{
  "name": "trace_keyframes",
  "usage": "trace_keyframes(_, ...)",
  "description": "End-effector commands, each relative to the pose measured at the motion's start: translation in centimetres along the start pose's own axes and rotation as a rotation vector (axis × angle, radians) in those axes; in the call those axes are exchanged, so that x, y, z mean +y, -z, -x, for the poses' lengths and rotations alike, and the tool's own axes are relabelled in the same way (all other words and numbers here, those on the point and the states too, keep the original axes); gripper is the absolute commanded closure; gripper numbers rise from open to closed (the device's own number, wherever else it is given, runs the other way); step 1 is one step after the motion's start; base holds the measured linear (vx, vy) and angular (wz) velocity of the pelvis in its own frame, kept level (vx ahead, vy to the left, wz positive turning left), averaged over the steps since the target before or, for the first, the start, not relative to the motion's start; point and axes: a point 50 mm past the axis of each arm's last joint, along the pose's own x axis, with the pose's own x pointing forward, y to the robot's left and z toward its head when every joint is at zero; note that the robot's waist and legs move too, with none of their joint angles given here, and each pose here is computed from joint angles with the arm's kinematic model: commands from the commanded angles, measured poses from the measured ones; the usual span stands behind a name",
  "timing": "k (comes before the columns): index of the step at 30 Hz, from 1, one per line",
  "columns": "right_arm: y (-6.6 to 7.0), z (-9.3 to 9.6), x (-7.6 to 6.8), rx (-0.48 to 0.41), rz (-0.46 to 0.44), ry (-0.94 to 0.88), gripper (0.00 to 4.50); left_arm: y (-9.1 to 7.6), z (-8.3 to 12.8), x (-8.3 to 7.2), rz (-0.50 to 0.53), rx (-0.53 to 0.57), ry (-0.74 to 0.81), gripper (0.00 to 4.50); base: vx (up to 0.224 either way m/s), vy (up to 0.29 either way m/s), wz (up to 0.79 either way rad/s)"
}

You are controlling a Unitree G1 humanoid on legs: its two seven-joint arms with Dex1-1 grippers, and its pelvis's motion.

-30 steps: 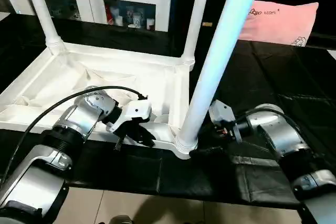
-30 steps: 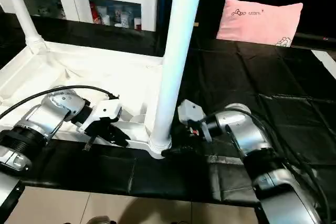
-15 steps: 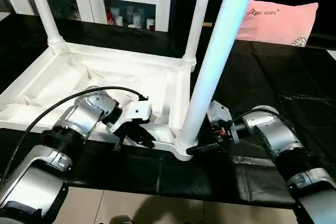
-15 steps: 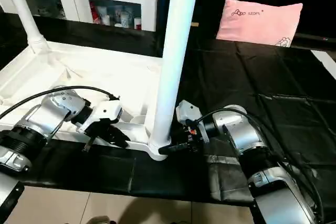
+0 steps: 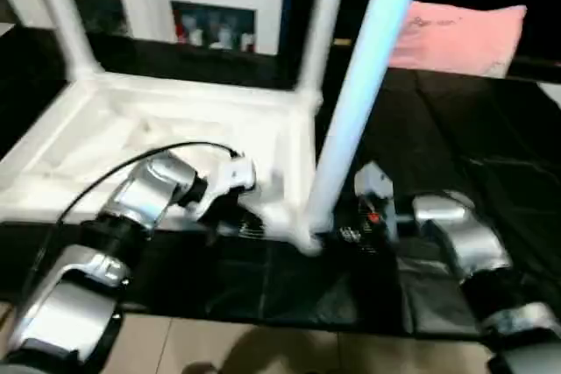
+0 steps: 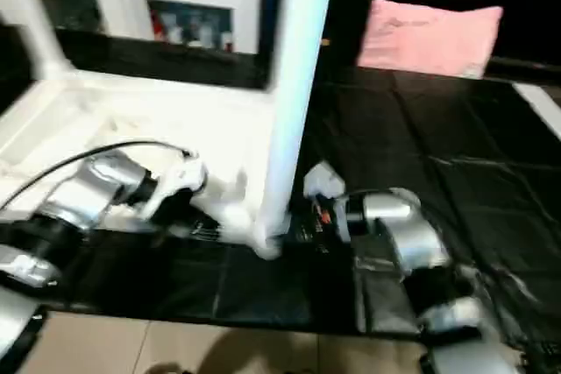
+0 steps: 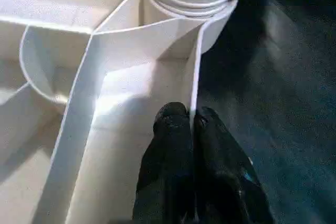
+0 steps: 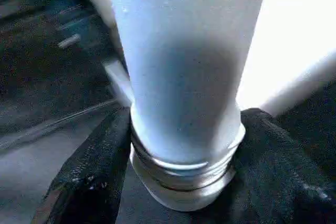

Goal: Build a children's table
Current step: Rotate leg to tighten

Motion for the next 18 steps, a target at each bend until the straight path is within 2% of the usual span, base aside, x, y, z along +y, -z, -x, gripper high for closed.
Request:
trace_keyframes(1, -0.6, -4.1, 1.6, -0.006, -0.091, 0.1, 1.75, -3.4, -3.1, -0.4, 0.025, -0.092, -0.055, 4.5, 0.0, 0.0, 0.0)
trace_keyframes(3, -0.7, -5.3, 1.8, 0.003, -0.148, 0.19, 1.76, -4.0, -3.7, -0.2, 0.047, -0.089, -0.114, 4.5, 0.0, 0.0, 0.0)
trace_keyframes(5, -0.9, -6.1, 1.9, 0.009, -0.169, 0.233, 1.76, -4.4, -4.1, -0.1, 0.064, -0.097, -0.144, 4.5, 0.0, 0.0, 0.0)
trace_keyframes(7, -1.2, -7.6, 2.3, 0.026, -0.192, 0.298, 1.76, -5.2, -4.6, 0.4, 0.091, -0.115, -0.244, 4.5, 0.0, 0.0, 0.0)
trace_keyframes(9, -1.4, -8.0, 2.4, 0.025, -0.197, 0.328, 1.76, -5.4, -4.7, 0.6, 0.099, -0.123, -0.272, 4.5, 0.0, 0.0, 0.0)
trace_keyframes(10, -1.7, -8.4, 2.4, 0.018, -0.206, 0.366, 1.41, -5.6, -4.8, 0.6, 0.099, -0.123, -0.296, 4.5, 0.0, 0.0, 0.0)
trace_keyframes(11, -1.7, -8.4, 2.4, 0.018, -0.206, 0.366, 1.41, -5.6, -4.8, 0.6, 0.099, -0.123, -0.296, 4.5, 0.0, 0.0, 0.0)
trace_keyframes(12, -1.8, -8.4, 2.4, 0.013, -0.206, 0.382, 1.06, -5.7, -4.8, 0.6, 0.098, -0.122, -0.299, 4.5, 0.0, 0.0, 0.0)
trace_keyframes(16, -1.9, -8.2, 2.0, -0.005, -0.203, 0.436, 0.8, -5.3, -4.8, 0.6, 0.088, -0.106, -0.294, 4.5, 0.0, 0.0, 0.0)
trace_keyframes(18, -1.6, -6.8, 0.9, -0.034, -0.173, 0.465, 0.56, -4.4, -4.2, 0.6, 0.068, -0.086, -0.269, 4.5, 0.0, 0.0, 0.0)
